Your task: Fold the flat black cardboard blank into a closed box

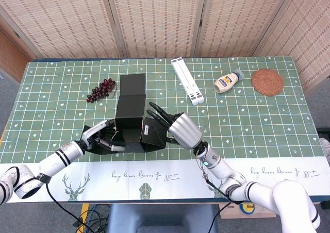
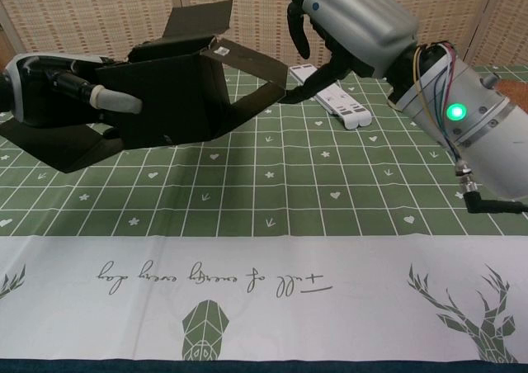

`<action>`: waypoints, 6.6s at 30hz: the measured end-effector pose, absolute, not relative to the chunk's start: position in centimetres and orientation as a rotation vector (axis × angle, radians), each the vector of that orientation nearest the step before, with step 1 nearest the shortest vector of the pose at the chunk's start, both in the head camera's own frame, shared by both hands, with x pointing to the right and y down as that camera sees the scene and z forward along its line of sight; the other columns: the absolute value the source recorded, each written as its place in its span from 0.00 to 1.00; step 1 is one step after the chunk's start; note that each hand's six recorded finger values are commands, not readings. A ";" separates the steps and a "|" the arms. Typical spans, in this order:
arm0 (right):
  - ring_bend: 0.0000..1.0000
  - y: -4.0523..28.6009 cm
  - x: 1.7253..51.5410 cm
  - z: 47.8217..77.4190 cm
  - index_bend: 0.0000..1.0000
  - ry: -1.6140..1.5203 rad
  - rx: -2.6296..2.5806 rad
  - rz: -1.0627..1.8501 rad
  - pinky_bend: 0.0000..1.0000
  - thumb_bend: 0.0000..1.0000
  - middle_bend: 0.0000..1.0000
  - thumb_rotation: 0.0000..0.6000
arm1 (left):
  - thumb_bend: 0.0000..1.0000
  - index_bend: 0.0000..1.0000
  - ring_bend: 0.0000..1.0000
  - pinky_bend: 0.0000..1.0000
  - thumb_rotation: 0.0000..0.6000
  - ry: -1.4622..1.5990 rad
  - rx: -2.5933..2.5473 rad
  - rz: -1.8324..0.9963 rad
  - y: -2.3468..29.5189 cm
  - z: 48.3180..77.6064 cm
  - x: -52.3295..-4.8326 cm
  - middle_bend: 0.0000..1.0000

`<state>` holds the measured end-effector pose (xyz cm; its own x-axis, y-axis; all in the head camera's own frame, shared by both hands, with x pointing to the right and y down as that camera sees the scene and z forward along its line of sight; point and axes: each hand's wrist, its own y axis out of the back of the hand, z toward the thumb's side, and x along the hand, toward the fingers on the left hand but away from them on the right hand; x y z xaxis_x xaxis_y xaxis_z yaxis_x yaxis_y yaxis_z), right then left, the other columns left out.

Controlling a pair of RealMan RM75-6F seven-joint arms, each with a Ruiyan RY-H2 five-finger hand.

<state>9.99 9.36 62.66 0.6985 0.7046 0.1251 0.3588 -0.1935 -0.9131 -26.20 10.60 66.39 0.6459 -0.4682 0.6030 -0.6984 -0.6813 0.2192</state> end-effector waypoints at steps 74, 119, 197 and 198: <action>0.70 15.4 6.6 69.4 0.07 -0.269 -1.850 0.444 0.92 0.20 0.19 1.00 | 0.03 0.00 0.48 0.70 1.00 -0.759 2.731 1.056 17.9 72.8 -22.3 0.06; 0.72 16.6 6.9 69.5 0.24 -0.008 -1.824 0.445 0.92 0.27 0.31 1.00 | 0.03 0.01 0.48 0.69 1.00 -0.753 2.731 1.036 18.3 72.7 -21.8 0.06; 0.79 16.1 6.9 68.0 0.25 0.262 -1.690 0.433 0.92 0.57 0.28 1.00 | 0.03 0.20 0.50 0.69 1.00 -0.814 2.671 0.998 18.4 72.9 -21.3 0.25; 0.79 15.9 6.9 68.0 0.21 0.251 -1.691 0.437 0.92 0.56 0.25 1.00 | 0.03 0.20 0.50 0.69 1.00 -0.815 2.670 0.999 18.4 72.9 -21.3 0.25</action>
<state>6.94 15.88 67.98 0.9027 0.0810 -0.4225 -0.4055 -0.1680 -0.8985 -21.29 18.41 72.89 0.6250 -0.4322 0.6501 -0.5504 -0.8345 -0.0256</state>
